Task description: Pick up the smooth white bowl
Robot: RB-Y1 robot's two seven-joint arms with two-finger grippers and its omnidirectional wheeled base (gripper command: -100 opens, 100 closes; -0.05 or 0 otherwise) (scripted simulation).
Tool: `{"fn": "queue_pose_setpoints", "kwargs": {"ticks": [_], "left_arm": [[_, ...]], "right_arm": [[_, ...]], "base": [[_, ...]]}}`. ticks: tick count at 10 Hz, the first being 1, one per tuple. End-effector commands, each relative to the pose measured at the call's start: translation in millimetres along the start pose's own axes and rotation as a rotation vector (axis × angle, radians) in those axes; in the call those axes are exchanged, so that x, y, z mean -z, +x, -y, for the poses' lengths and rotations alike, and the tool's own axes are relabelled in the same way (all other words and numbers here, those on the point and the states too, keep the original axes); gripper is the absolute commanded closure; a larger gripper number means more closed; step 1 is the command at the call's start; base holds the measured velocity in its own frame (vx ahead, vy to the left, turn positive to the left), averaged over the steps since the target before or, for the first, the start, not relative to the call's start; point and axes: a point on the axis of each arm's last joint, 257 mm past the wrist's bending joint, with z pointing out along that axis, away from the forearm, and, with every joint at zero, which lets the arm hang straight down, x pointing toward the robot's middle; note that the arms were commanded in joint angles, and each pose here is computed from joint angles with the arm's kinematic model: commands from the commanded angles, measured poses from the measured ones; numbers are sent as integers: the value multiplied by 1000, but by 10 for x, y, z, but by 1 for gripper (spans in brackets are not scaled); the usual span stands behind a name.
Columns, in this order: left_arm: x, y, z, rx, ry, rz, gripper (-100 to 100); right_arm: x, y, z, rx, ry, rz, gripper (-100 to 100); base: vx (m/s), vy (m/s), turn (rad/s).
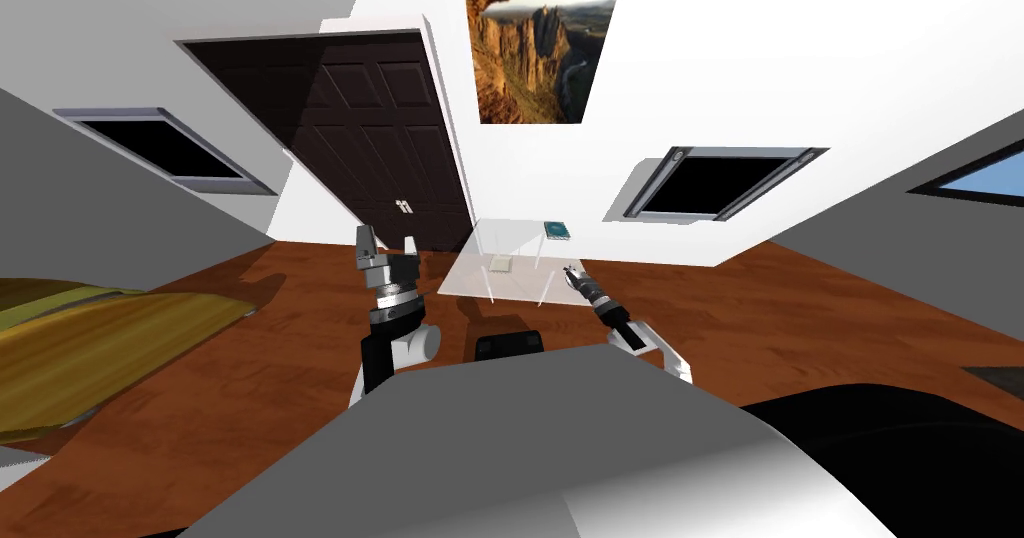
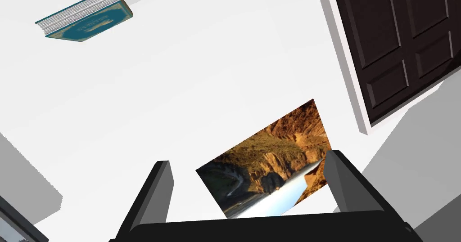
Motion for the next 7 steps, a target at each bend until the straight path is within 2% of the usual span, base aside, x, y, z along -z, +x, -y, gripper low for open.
{"fn": "queue_pose_setpoints", "kwargs": {"ticks": [1,2,3,4,5,6,7], "left_arm": [[0,0,0,0,0,0,0],[0,0,0,0,0,0,0],[0,0,0,0,0,0,0],[0,0,0,0,0,0,0],[0,0,0,0,0,0,0],[0,0,0,0,0,0,0],[0,0,0,0,0,0,0]], "right_arm": [[43,93,162,40,29,-43,-100],[109,240,332,116,49,-103,-100],[144,307,422,115,67,-118,-100],[221,433,581,190,81,-177,-100],[272,509,688,188,103,-195,-100],[364,624,849,262,115,-253,-100],[388,653,894,261,124,-261,-100]], "base": [[-10,2,96],[-10,10,200],[-9,4,80],[-11,14,207],[-8,7,91],[-11,16,149],[-10,11,105]]}}
